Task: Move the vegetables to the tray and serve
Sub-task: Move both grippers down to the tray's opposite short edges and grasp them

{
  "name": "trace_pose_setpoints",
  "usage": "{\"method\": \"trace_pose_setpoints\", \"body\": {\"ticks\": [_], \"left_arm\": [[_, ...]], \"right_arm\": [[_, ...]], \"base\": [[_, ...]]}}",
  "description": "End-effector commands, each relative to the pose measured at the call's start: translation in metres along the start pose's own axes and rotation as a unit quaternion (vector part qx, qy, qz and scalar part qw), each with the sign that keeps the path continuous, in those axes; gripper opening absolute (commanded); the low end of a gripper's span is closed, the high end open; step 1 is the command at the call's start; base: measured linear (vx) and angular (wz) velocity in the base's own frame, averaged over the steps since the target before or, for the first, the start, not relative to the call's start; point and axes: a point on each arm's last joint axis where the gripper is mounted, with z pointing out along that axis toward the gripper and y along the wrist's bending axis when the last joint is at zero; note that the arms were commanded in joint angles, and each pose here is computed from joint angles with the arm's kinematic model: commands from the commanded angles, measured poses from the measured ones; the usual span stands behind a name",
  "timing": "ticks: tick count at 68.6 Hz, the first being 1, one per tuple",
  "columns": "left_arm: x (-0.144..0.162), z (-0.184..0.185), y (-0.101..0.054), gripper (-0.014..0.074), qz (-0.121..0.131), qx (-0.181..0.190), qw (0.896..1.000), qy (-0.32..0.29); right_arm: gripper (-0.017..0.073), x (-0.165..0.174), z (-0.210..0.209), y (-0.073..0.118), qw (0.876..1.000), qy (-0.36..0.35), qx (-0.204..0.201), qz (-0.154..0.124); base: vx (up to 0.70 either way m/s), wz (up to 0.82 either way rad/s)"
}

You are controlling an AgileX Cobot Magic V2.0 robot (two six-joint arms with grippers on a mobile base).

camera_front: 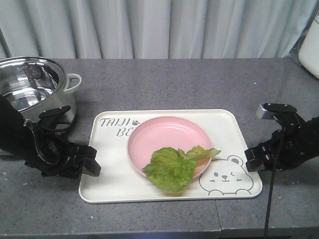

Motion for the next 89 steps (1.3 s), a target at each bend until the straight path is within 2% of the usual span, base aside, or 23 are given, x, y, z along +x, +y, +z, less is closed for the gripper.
{"method": "trace_pose_setpoints", "body": {"ticks": [1,25,45,56,80,89], "left_arm": [[-0.004,-0.009,-0.006,0.045,0.002,0.005,1.0,-0.022],[-0.004,-0.009,-0.006,0.045,0.002,0.005,1.0,-0.021],[-0.004,-0.009,-0.006,0.0435,0.002,0.006,1.0,-0.02],[-0.004,-0.009,-0.006,0.0335,0.002,0.005,1.0,-0.021],[-0.006,-0.01,-0.005,-0.0009,0.003,0.001,1.0,-0.031],[-0.007,-0.011,-0.005,-0.0008,0.011,-0.001,0.999,-0.038]], "right_arm": [[0.0251,-0.009,-0.014,0.006,0.999,-0.034,-0.001,-0.002],[0.0251,-0.006,0.004,0.0,1.0,0.005,-0.015,0.018],[0.0234,-0.002,0.007,0.002,0.999,0.031,-0.032,0.015],[0.0193,-0.001,0.006,0.002,0.999,0.036,-0.036,0.015],[0.0011,0.0,0.006,0.002,0.999,0.038,-0.035,0.014],[-0.001,-0.001,0.005,0.003,0.999,0.036,-0.034,0.012]], "base": [[0.0,0.0],[0.0,0.0],[0.0,0.0],[0.0,0.0],[0.0,0.0],[0.0,0.0]]}}
